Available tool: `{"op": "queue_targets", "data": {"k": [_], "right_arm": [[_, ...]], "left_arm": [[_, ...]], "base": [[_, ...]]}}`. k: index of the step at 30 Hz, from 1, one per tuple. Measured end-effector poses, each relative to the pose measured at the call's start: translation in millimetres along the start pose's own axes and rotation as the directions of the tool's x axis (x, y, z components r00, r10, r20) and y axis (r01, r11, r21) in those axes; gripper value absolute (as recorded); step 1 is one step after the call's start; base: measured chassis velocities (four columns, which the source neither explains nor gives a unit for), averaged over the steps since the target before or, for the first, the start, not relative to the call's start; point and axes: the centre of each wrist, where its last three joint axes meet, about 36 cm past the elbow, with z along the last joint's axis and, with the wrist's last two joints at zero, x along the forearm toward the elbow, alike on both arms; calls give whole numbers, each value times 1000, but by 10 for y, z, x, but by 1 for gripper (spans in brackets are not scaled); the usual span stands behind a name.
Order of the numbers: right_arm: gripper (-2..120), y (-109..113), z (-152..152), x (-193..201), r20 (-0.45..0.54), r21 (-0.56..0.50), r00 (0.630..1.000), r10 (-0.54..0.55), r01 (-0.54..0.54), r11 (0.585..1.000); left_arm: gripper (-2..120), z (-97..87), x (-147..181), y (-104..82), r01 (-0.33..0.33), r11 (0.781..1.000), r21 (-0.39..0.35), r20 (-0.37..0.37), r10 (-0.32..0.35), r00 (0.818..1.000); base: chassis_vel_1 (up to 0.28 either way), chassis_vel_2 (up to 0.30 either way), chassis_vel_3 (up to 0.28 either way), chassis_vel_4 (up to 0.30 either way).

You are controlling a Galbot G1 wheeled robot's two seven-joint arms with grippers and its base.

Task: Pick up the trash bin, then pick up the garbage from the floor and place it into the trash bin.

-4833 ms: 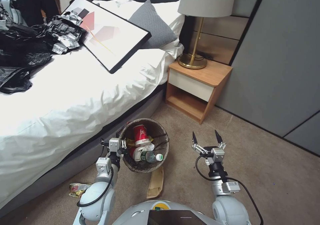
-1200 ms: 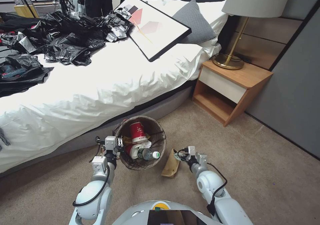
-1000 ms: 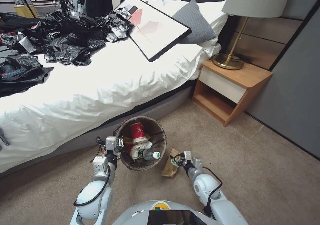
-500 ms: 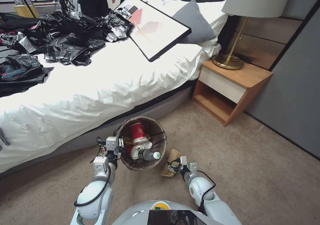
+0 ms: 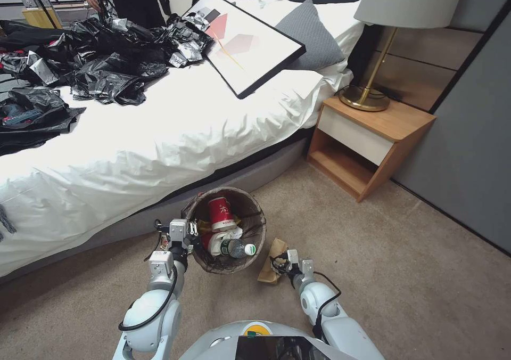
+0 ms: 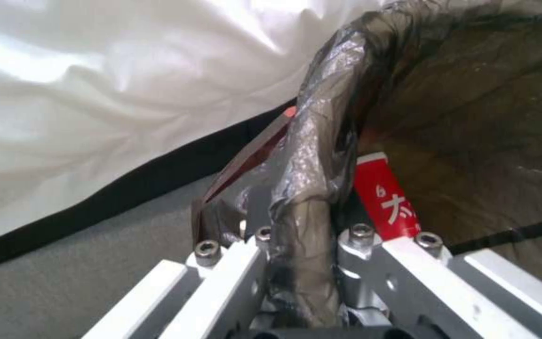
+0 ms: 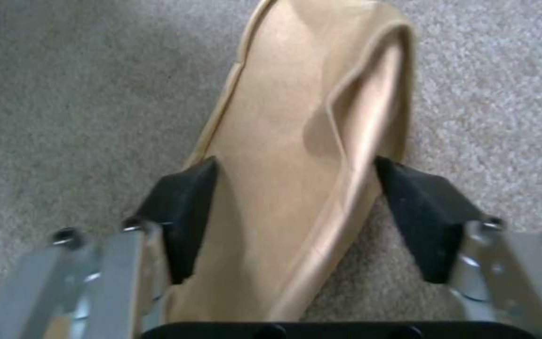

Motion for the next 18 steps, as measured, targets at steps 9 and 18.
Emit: {"op": "queue_targets", "data": {"k": [9, 18], "right_arm": [[25, -21, 17, 31, 16, 12, 1000, 11, -11, 1000], [0, -43, 13, 37, 34, 29, 999, 18, -19, 999]], "left_arm": [[3, 7, -1, -17, -7, 1000, -1, -2, 7, 1000], [3, 5, -3, -21, -9, 1000, -2, -1, 9, 1000]], "base": [[0, 0, 0, 0], [0, 0, 0, 0]]}}
